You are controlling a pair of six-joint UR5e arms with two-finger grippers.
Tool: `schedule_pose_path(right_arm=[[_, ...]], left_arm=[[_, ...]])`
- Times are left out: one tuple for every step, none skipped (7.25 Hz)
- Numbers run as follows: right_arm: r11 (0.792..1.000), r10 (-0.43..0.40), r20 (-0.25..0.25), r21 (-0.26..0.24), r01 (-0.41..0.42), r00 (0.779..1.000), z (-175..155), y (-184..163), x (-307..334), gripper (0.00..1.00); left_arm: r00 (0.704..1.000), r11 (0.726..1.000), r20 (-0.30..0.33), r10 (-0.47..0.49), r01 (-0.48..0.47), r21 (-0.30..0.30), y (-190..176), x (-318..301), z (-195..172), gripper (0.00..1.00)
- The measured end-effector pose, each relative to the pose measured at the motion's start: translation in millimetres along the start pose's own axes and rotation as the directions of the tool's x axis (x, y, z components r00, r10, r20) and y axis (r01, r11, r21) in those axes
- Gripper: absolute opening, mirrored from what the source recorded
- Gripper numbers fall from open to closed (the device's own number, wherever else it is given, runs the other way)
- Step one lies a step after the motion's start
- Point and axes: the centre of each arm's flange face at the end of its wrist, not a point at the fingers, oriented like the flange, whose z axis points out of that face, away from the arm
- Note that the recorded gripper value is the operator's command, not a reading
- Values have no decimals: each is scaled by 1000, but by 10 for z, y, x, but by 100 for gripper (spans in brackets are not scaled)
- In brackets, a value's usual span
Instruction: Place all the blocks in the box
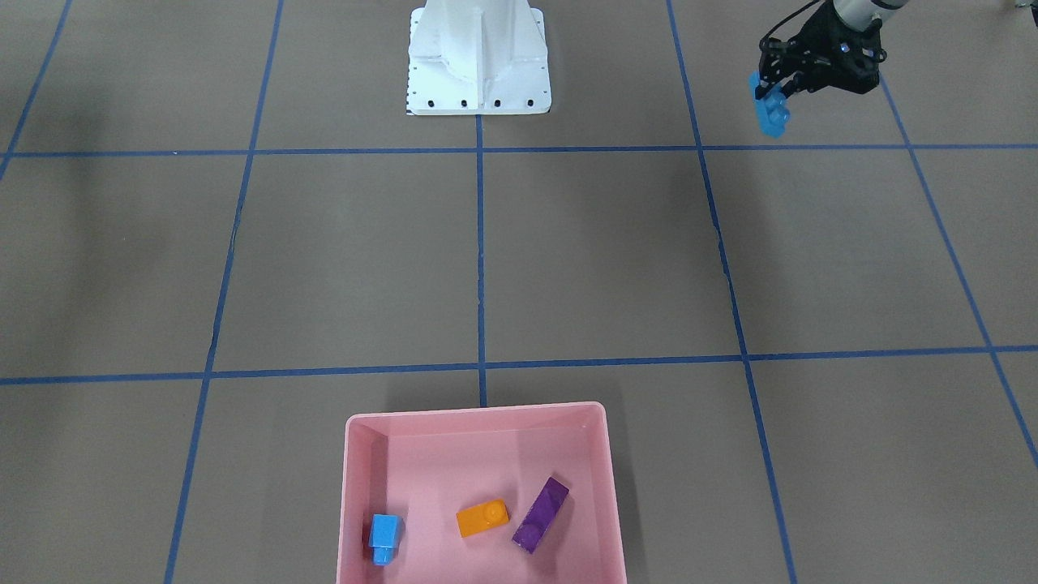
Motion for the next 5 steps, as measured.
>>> schedule_pose_path(right_arm=[[1000, -14, 33, -3, 14, 999, 89, 204, 396, 100], [1000, -24, 56, -15, 25, 998, 224, 454, 716, 100], [999, -20, 75, -38, 23, 997, 382, 757, 938, 100], [998, 1, 91, -62, 4, 996, 520, 1059, 1065, 100], [997, 24, 100, -78, -16, 995, 645, 1343, 1127, 100]], left_arm=[[1000, 999, 14, -7, 7, 32, -494, 81, -60, 0], [999, 998, 23, -28, 26, 65, -938, 227, -185, 0], [999, 995, 11, -48, 47, 93, -1365, 438, -367, 0], [998, 992, -8, -69, 70, 105, -1774, 716, -569, 0], [995, 989, -15, -95, 96, 114, -2178, 1057, -770, 0]])
